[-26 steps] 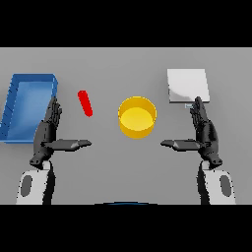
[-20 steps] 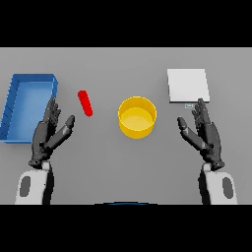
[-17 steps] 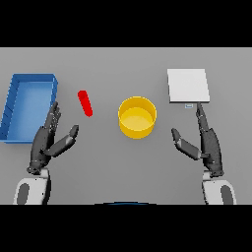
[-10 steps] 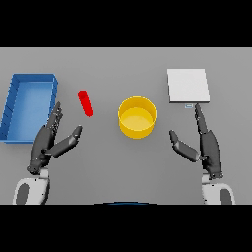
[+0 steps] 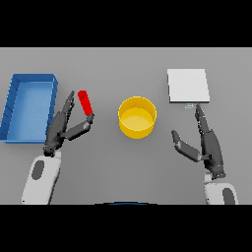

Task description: Pick up the red beaker and tilt it to pour out 1 green nut into yellow bowl. Pick up the yellow bowl and place it on the metallic measuring scale.

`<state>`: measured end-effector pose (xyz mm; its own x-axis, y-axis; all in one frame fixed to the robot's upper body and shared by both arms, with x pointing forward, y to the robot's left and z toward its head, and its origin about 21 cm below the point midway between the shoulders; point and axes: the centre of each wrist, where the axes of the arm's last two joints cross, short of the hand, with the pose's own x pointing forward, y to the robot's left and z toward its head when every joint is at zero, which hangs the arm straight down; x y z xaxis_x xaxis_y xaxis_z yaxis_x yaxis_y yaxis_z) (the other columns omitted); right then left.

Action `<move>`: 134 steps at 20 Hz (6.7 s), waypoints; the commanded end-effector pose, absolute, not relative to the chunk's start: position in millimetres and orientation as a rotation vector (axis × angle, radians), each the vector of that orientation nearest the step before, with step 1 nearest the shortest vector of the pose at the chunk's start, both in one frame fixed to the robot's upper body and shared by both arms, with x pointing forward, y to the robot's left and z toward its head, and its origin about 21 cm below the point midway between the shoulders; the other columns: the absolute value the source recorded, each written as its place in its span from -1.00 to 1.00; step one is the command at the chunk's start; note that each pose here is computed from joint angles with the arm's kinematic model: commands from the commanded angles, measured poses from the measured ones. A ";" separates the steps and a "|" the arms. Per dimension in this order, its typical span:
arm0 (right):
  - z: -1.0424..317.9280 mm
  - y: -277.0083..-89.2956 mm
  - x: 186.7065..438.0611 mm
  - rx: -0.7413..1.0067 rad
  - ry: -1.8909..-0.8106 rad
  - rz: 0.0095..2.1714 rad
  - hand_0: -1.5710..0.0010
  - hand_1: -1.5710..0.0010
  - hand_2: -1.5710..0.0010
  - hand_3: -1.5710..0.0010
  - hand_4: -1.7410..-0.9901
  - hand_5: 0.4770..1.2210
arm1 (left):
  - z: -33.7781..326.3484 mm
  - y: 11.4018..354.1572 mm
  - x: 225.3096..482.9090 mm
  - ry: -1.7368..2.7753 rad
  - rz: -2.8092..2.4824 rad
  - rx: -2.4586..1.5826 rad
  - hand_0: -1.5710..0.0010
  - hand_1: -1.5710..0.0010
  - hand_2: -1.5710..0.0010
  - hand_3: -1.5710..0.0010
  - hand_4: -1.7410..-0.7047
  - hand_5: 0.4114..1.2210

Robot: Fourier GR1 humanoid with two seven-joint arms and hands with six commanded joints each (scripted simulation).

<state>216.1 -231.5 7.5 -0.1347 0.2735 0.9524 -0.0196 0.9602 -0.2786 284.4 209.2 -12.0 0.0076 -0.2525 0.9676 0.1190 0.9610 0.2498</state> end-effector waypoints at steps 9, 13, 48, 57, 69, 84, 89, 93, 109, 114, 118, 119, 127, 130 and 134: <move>5.7 -231.1 211.9 -0.211 -1.694 0.254 1.00 1.00 1.00 1.00 0.25 -0.56 | -19.9 199.0 325.1 -1.521 -0.301 0.101 1.00 1.00 1.00 1.00 -0.15 -0.31; 10.2 -230.9 215.6 -0.203 -1.694 0.250 1.00 1.00 1.00 1.00 0.26 -0.55 | -19.7 195.8 338.3 -1.519 -0.312 0.105 1.00 1.00 1.00 1.00 -0.13 -0.33; 8.4 -237.4 212.4 -0.251 -1.698 0.266 1.00 1.00 1.00 1.00 0.30 -0.49 | 45.6 163.1 372.3 -1.642 -0.502 0.219 -0.99 -0.99 -0.99 -0.99 -0.98 0.76; 7.1 -234.5 210.1 -0.239 -1.673 0.272 1.00 1.00 1.00 1.00 0.30 -0.45 | 64.3 140.2 371.1 -1.556 -0.852 0.439 -1.00 -1.00 -1.00 -0.99 -0.99 0.77; 11.7 -232.2 208.5 -0.223 -1.679 0.254 1.00 1.00 1.00 1.00 0.22 -0.40 | 94.7 101.4 385.5 -1.417 -1.598 0.913 -1.00 -1.00 -1.00 -1.00 -0.85 0.96; 2.3 -229.9 211.1 -0.207 -1.667 0.182 1.00 1.00 1.00 1.00 0.21 -0.60 | 101.9 45.3 385.0 -1.067 -2.400 1.203 -1.00 -1.00 -1.00 -0.97 -0.99 1.00; 1.9 -228.5 210.8 -0.231 -1.662 0.199 1.00 1.00 1.00 1.00 0.25 -0.70 | 110.1 35.5 389.8 -1.006 -2.532 1.303 -1.00 -1.00 -1.00 -0.99 -0.99 1.00; 2.2 -223.7 209.3 -0.246 -1.665 0.202 1.00 1.00 1.00 1.00 0.37 -0.72 | 116.8 27.6 393.5 -0.897 -2.647 1.383 -1.00 -1.00 -1.00 -1.00 -0.99 1.00; -0.6 -226.5 209.0 -0.246 -1.698 0.211 1.00 1.00 1.00 1.00 0.49 -0.68 | 248.6 36.1 435.5 -0.991 -2.515 1.666 -1.00 -1.00 -0.89 -0.46 -0.92 1.00; 1.5 -223.9 212.1 -0.199 -1.696 0.197 1.00 1.00 1.00 1.00 0.44 -0.68 | 304.4 85.9 461.0 -1.096 -2.017 1.581 -1.00 -1.00 -0.96 -0.76 -0.97 1.00; 1.8 -227.7 216.3 -0.181 -1.693 0.188 1.00 1.00 1.00 1.00 0.38 -0.69 | 305.7 161.9 479.2 -1.216 -1.492 1.356 -1.00 -1.00 -0.98 -0.74 -0.99 1.00; 1.9 -228.2 219.1 -0.188 -1.699 0.198 1.00 1.00 1.00 1.00 0.38 -0.70 | 303.8 181.5 480.2 -1.266 -1.403 1.290 -1.00 -1.00 -0.99 -0.76 -0.99 1.00; -1.6 -229.9 216.7 -0.184 -1.712 0.252 1.00 1.00 1.00 1.00 0.41 -0.66 | 240.0 290.2 453.5 -1.330 -0.715 1.085 -1.00 -1.00 -1.00 -0.84 -1.00 1.00; 3.6 -236.3 219.7 -0.205 -1.713 0.282 1.00 1.00 1.00 1.00 0.41 -0.59 | 200.7 309.1 428.9 -1.280 -0.539 1.044 -1.00 -1.00 -1.00 -0.86 -1.00 1.00; -0.1 -232.2 220.1 -0.204 -1.702 0.304 1.00 1.00 1.00 1.00 0.42 -0.52 | 165.0 321.9 392.6 -1.221 -0.401 1.022 -1.00 -1.00 -1.00 -0.85 -1.00 1.00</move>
